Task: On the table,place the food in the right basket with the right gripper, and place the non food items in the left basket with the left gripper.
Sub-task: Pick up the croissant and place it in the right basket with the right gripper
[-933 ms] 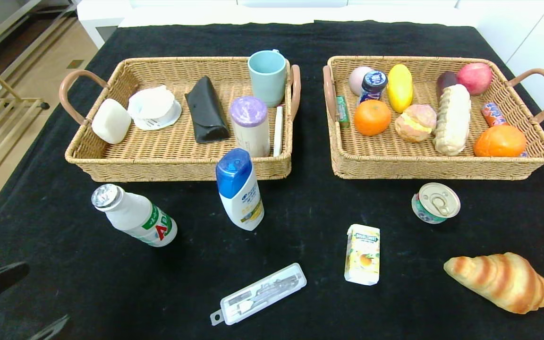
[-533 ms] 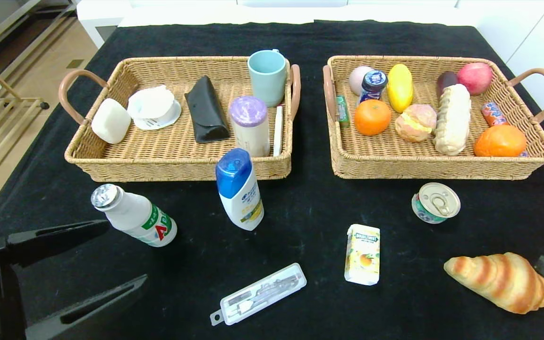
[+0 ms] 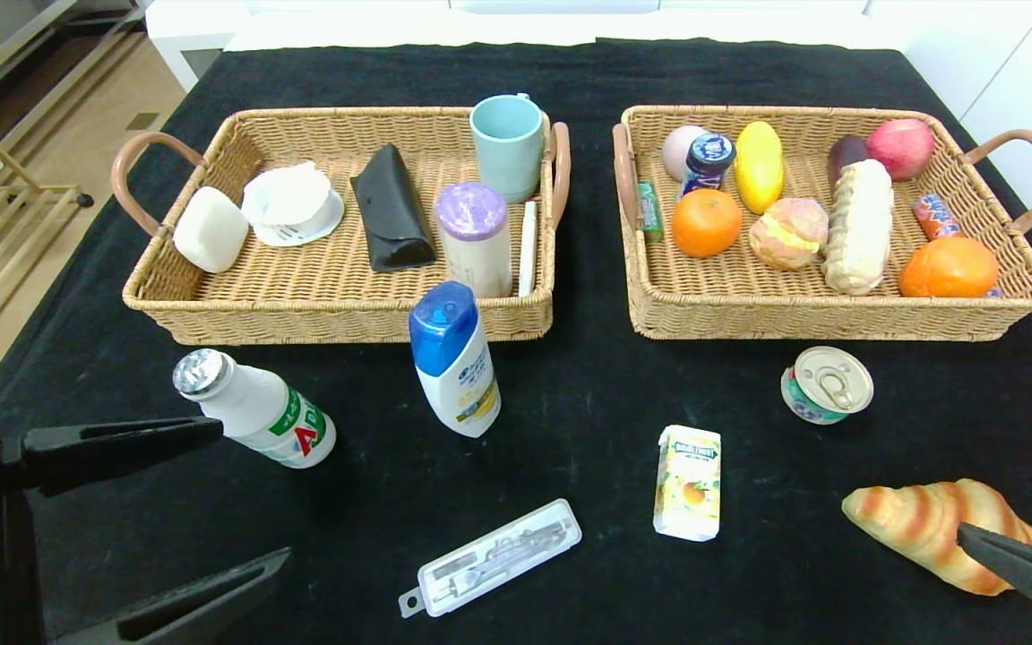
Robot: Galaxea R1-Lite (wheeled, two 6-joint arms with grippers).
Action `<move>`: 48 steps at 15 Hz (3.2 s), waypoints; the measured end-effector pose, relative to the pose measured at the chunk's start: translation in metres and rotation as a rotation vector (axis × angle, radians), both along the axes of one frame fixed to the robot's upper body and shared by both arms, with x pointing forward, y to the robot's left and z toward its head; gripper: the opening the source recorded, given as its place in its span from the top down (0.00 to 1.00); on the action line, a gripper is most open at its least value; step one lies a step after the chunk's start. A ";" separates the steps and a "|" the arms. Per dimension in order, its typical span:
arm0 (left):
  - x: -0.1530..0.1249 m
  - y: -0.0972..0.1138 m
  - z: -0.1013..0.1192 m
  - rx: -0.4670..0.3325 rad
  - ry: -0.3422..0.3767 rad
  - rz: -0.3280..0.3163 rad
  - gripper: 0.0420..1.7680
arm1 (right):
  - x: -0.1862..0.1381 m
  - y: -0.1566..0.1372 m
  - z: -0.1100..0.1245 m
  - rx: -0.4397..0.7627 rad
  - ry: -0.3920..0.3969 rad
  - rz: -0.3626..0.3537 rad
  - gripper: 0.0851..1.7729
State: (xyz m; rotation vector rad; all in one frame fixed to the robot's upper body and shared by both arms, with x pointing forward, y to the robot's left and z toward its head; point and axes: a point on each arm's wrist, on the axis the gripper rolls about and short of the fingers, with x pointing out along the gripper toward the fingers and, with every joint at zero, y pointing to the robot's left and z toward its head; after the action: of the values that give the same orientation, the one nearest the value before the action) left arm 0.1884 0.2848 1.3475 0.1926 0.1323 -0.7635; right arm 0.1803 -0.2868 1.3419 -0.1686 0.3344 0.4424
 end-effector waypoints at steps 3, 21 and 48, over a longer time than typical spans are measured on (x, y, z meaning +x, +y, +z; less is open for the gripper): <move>-0.006 0.002 0.002 0.004 0.007 -0.002 0.03 | -0.005 -0.003 0.005 -0.044 0.070 -0.002 0.04; -0.024 0.007 0.004 0.026 -0.047 -0.038 0.03 | 0.054 -0.001 0.007 -0.620 0.433 0.021 0.04; -0.032 0.010 0.003 0.033 -0.082 -0.056 0.03 | 0.094 -0.012 -0.041 -0.700 0.452 0.016 0.41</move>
State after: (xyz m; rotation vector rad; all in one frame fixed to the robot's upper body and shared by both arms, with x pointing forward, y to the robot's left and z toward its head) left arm 0.1559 0.2949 1.3508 0.2594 0.0615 -0.8079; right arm 0.2746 -0.2993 1.3013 -0.7586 0.9289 0.3612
